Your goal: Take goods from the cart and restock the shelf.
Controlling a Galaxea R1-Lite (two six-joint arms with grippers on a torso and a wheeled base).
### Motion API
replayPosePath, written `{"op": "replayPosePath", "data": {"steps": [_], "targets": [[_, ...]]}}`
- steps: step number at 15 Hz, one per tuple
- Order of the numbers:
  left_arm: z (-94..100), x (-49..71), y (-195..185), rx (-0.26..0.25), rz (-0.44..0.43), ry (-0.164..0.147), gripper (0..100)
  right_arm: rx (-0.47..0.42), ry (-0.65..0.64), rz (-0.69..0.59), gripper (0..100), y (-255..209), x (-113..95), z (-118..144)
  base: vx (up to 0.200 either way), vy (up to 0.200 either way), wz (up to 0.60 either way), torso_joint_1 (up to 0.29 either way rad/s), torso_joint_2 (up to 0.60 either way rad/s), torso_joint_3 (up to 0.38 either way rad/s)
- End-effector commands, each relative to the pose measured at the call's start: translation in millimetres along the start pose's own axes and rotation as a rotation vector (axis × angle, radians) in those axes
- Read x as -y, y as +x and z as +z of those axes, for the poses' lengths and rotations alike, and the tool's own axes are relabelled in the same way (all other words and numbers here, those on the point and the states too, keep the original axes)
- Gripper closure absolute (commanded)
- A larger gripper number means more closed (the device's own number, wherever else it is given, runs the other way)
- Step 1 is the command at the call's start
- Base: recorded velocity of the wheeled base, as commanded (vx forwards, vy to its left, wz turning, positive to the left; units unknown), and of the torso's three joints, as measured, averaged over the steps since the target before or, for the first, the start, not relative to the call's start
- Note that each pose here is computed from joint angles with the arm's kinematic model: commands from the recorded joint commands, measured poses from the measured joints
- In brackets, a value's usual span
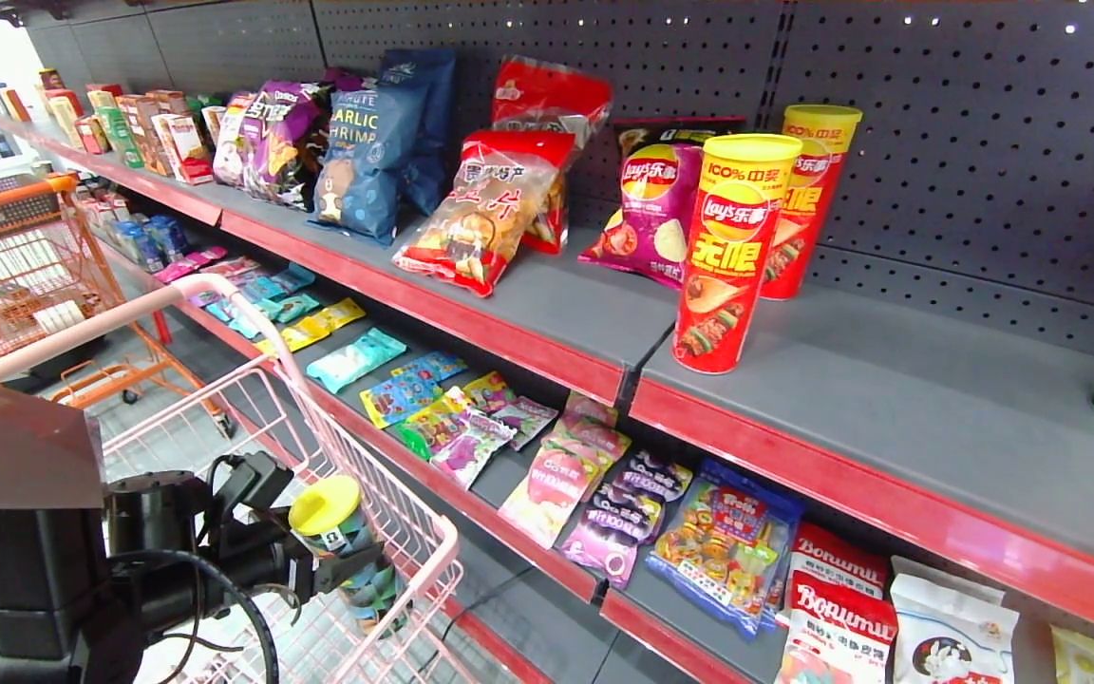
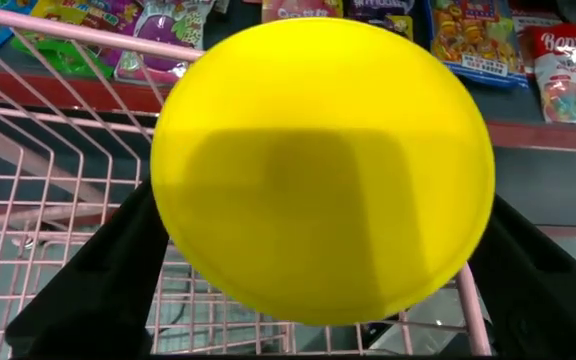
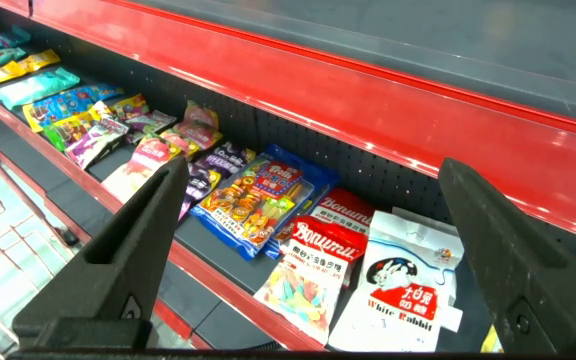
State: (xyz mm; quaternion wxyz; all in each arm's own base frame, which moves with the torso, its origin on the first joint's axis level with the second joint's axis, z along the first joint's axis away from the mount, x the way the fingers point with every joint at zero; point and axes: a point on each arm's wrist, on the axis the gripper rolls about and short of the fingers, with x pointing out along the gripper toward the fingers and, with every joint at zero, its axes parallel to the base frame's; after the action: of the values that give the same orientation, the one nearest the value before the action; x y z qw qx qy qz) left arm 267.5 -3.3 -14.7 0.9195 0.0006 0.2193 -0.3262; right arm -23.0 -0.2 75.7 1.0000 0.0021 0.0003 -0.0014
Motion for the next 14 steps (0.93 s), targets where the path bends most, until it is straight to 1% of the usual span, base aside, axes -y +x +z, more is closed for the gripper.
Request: {"op": "replayPosePath", "data": {"steps": [1, 4, 5, 7, 8, 12, 14], "targets": [[0.0, -2.5, 4, 0.005, -0.001, 0.005, 0, -0.001, 0.0, 0.001, 0, 0, 0, 0, 0.0, 0.0, 0.0, 0.0, 0.0, 0.0], [0.0, -1.0, 5, 0.002, -0.008, 0.007, 0, -0.001, 0.0, 0.001, 0, 0, 0, 0, 0.0, 0.0, 0.0, 0.0, 0.0, 0.0], [-2.6, -0.2, 8, -0.007, -0.014, 0.004, 0, -0.001, 0.0, 0.0, 0, 0, 0, 0, 0.0, 0.0, 0.0, 0.0, 0.0, 0.0], [-4.6, -1.5, 12, -0.01, -0.015, 0.005, 0, -0.001, 0.0, 0.0, 0, 0, 0, 0, 0.0, 0.0, 0.0, 0.0, 0.0, 0.0], [-5.3, -3.2, 14, -0.008, -0.017, 0.006, 100, -0.001, 0.0, 0.001, 0, 0, 0, 0, 0.0, 0.0, 0.0, 0.0, 0.0, 0.0], [-6.5, -3.7, 16, -0.008, -0.029, 0.005, 100, -0.001, 0.0, 0.001, 0, 0, 0, 0, 0.0, 0.0, 0.0, 0.0, 0.0, 0.0], [-4.3, -4.4, 14, -0.002, -0.017, 0.015, 100, 0.001, 0.0, 0.001, 0, 0, 0, 0, 0.0, 0.0, 0.0, 0.0, 0.0, 0.0]]}}
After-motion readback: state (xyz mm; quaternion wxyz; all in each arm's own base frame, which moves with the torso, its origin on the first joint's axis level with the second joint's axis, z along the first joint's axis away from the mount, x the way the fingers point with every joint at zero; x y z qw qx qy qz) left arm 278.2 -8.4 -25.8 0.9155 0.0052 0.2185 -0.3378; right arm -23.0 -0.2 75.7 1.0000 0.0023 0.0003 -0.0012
